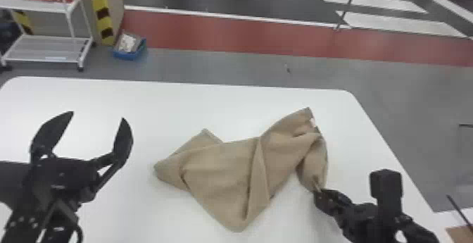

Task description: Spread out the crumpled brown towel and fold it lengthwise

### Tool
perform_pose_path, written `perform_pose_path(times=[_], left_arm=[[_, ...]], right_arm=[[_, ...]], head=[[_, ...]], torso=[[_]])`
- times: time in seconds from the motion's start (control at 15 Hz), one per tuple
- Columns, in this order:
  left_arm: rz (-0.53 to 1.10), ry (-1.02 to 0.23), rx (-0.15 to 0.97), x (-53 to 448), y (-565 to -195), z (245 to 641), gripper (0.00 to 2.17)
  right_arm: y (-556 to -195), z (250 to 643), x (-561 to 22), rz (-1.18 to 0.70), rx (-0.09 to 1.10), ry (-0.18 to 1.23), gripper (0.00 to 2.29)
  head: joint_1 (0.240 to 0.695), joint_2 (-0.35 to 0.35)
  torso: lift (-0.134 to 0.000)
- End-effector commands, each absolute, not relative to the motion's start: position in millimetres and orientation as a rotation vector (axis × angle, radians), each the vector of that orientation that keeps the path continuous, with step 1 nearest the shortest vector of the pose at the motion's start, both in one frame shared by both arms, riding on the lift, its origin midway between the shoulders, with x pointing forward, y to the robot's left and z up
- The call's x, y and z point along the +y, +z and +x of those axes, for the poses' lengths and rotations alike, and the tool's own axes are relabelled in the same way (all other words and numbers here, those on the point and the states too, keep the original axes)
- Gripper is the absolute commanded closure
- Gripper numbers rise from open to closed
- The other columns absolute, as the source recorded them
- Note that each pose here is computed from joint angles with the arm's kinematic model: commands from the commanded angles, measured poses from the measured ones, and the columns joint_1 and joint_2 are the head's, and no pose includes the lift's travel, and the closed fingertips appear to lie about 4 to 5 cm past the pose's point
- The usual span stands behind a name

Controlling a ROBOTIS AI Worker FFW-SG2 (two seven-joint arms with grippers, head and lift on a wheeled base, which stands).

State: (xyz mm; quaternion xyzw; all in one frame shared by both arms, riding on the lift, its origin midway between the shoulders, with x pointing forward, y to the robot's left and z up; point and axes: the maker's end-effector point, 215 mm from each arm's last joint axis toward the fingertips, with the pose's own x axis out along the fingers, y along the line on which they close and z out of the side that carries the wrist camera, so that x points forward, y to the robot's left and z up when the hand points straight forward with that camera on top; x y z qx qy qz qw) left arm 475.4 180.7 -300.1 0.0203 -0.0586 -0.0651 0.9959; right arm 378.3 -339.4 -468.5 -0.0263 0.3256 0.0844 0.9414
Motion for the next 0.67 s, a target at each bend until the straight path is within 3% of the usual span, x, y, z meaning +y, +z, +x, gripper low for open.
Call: perform_pose_path(times=[0.0, 0.4, 0.6], left_arm=[[0.041, -0.13, -0.116, 181.6, -300.4, 474.9, 0.1], [0.04, -0.134, -0.114, 179.6, -301.5, 474.0, 0.1], [0.046, -0.132, -0.113, 183.1, -301.2, 471.4, 0.1]], right_arm=[[-463.7, 379.4, -340.2, -0.048, 0.662, 0.172, 1.36], [-348.5, 405.1, -310.5, -0.012, 0.41, 0.222, 1.36], [-285.5, 434.4, -328.8, 0.004, 0.289, 0.171, 1.36]], head=[[0.695, -0.208], [0.695, -0.188], [0.695, -0.171]], torso=[[-0.124], [-0.124], [-0.124]])
